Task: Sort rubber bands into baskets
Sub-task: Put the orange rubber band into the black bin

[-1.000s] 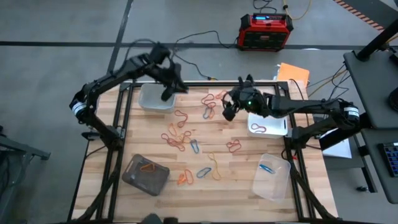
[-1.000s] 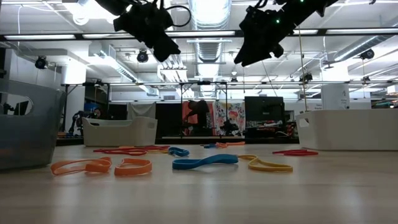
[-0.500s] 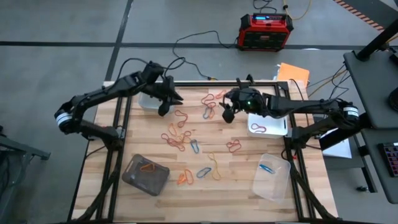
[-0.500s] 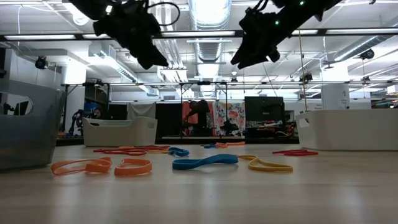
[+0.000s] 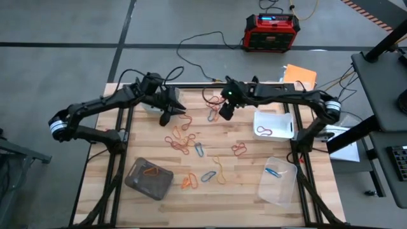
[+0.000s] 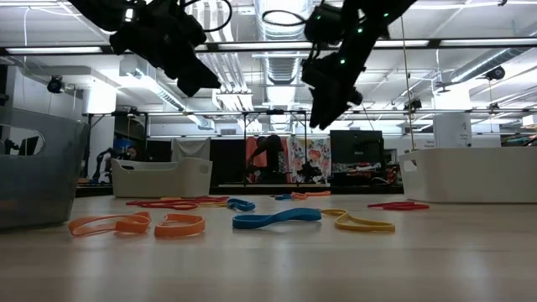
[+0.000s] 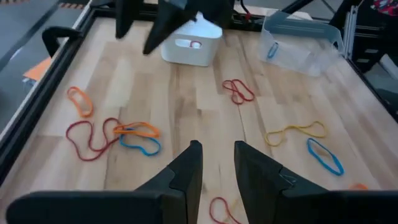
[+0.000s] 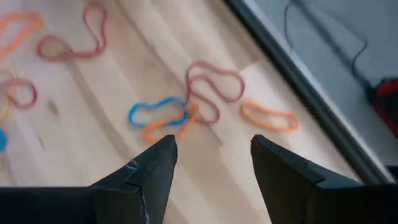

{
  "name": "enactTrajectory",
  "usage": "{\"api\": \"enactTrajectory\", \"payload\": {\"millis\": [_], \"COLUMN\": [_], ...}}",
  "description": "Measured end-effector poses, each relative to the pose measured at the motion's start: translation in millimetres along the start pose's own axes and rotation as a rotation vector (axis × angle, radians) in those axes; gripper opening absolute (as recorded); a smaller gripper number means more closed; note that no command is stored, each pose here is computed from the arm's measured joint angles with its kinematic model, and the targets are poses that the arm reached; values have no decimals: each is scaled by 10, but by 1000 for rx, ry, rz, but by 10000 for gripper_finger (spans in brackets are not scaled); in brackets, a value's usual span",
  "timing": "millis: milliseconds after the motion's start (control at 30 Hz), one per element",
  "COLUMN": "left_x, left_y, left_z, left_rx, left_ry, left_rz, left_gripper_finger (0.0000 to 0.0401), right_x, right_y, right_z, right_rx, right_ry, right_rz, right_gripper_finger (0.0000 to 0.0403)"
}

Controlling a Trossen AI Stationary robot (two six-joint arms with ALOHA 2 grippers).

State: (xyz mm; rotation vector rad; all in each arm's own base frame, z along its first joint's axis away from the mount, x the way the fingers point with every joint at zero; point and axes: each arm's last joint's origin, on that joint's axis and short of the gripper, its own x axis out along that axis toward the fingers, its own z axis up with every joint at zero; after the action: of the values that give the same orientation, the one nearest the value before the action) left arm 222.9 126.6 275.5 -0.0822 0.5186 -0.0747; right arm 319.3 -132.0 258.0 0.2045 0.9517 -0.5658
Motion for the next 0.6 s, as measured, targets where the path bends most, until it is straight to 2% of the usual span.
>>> {"api": "enactTrajectory", "payload": {"millis": [133, 333, 600], "left_x": [17, -24, -48], "left_y": [17, 35, 40], "left_z": [3, 114, 191], "left_rx": [21, 15, 53], "left_ry": [-19, -91, -135], "left_rz": [51, 102, 113], "left_gripper_finger": [77, 77, 77], "right_x": [188, 550, 989], "right_y": [63, 116, 178], "right_z": [50, 4, -101], "right_rx": [1, 45, 17], "right_ry": [69, 135, 188], "right_rz": [118, 135, 155], "right_gripper_finger": [201, 201, 201]}}
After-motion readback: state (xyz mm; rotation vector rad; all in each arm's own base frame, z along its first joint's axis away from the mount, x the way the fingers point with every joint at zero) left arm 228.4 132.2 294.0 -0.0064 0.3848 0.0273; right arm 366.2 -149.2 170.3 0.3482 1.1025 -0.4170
